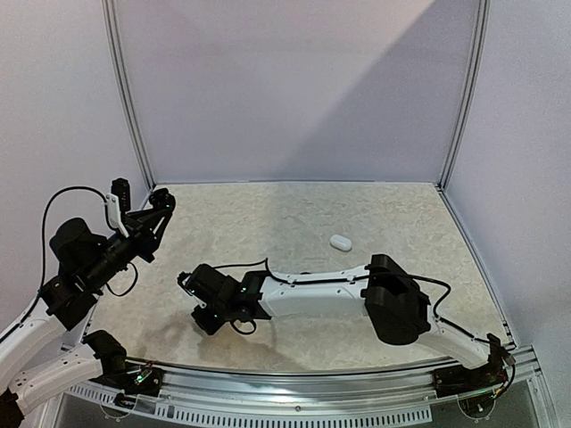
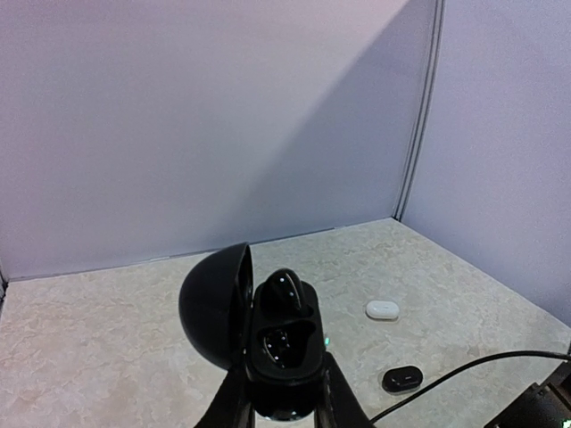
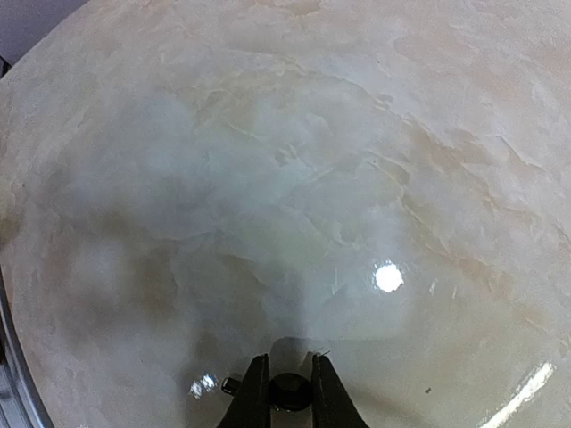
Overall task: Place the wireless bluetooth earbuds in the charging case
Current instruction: Move the left earbud to the corner of the board.
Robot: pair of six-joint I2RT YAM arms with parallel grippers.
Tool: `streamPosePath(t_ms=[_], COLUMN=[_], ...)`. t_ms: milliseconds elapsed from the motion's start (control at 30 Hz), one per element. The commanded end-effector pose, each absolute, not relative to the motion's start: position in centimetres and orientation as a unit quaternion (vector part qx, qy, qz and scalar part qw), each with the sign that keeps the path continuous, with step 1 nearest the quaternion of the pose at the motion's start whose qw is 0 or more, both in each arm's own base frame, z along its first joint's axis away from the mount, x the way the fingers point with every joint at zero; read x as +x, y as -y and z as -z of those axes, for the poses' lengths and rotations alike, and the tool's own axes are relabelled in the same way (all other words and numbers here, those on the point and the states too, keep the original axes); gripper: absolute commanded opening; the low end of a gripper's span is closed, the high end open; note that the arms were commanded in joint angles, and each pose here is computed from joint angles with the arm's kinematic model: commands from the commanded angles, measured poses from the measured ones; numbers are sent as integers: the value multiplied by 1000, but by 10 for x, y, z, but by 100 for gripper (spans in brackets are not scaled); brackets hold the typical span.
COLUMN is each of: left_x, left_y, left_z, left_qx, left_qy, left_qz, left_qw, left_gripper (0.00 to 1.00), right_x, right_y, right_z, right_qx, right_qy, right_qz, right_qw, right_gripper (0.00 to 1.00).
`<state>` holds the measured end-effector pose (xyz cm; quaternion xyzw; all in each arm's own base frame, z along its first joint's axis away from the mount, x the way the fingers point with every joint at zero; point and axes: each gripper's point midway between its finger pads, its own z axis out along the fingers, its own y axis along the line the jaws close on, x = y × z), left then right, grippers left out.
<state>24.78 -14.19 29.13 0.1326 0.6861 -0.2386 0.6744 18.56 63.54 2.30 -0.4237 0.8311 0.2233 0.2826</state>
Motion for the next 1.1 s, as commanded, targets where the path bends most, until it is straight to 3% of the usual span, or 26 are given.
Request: streamPosePath(t_ms=[0,167,600,867,1067], left_x=[248,246,244,244,244], left_y=[141,144,151,152,152], left_z=[-293,-293,-293,-295,-293], left_qx=[141,154,183,187,186], left_qy=[-681,-678,-674,-671,-671], left_qz=[234,236,236,233,233], left_qw=[679,679,676,679,678], left_gripper=[0,0,0,0,0], right_x=[184,179,141,136,138], right_y=[-592,-540,-382,-340,-348], right_z=[-18,-19,-5,4,7], right_qx=[-456,-480,-535,-563,-584], right_qy=[-838,-842,-836,-804,-788], right_qz=[-145,-83,108,188,191], right_qw=[263,231,50,-20,-30], right_gripper=[8,7,6,7,14])
